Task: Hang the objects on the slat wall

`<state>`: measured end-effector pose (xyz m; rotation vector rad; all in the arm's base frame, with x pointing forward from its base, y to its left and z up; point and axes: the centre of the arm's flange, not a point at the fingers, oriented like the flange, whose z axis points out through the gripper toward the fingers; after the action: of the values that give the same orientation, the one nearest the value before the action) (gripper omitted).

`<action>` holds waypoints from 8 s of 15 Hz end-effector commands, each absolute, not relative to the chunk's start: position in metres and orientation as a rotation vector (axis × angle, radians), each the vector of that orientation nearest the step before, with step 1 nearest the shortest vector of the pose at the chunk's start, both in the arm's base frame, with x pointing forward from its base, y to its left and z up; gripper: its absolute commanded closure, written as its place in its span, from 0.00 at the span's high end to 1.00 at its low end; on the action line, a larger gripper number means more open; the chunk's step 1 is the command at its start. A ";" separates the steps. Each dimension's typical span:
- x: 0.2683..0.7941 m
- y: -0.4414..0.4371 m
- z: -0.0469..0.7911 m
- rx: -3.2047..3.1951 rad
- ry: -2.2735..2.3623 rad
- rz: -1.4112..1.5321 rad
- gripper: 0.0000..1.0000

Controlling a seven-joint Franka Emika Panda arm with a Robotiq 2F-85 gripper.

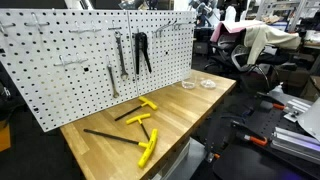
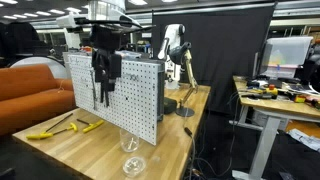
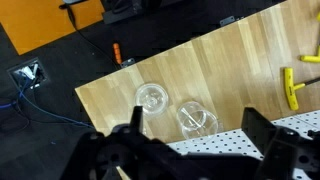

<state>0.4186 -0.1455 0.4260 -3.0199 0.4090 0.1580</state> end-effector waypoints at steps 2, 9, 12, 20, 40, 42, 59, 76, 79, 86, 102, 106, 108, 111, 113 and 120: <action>0.418 -0.135 0.424 -3.028 0.358 0.171 1.00; 0.419 -0.071 0.418 -3.054 0.080 0.267 1.00; 0.418 -0.067 0.419 -3.054 0.031 0.267 1.00; 0.412 -0.043 0.411 -3.074 -0.139 0.258 1.00; 0.357 0.162 0.362 -3.019 -0.923 0.304 1.00; 0.356 0.209 0.357 -2.963 -1.040 0.229 1.00; 0.346 0.337 0.348 -2.792 -1.390 0.000 1.00; 0.364 0.378 0.310 -2.951 -1.313 -0.150 1.00; 0.366 0.379 0.311 -2.951 -1.308 -0.153 1.00; 0.370 0.386 0.300 -2.931 -1.260 -0.162 1.00; 0.394 0.411 0.192 -2.851 -1.297 -0.037 1.00; 0.392 0.405 0.189 -2.855 -1.265 -0.016 1.00; 0.392 0.407 0.190 -2.854 -1.267 -0.019 1.00; 0.392 0.407 0.190 -2.853 -1.268 -0.020 1.00; 0.393 0.409 0.186 -2.860 -1.255 -0.001 1.00; 0.400 0.421 0.162 -2.907 -1.185 0.036 1.00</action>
<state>0.3940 0.4108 0.1711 -2.8825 -1.2109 0.0172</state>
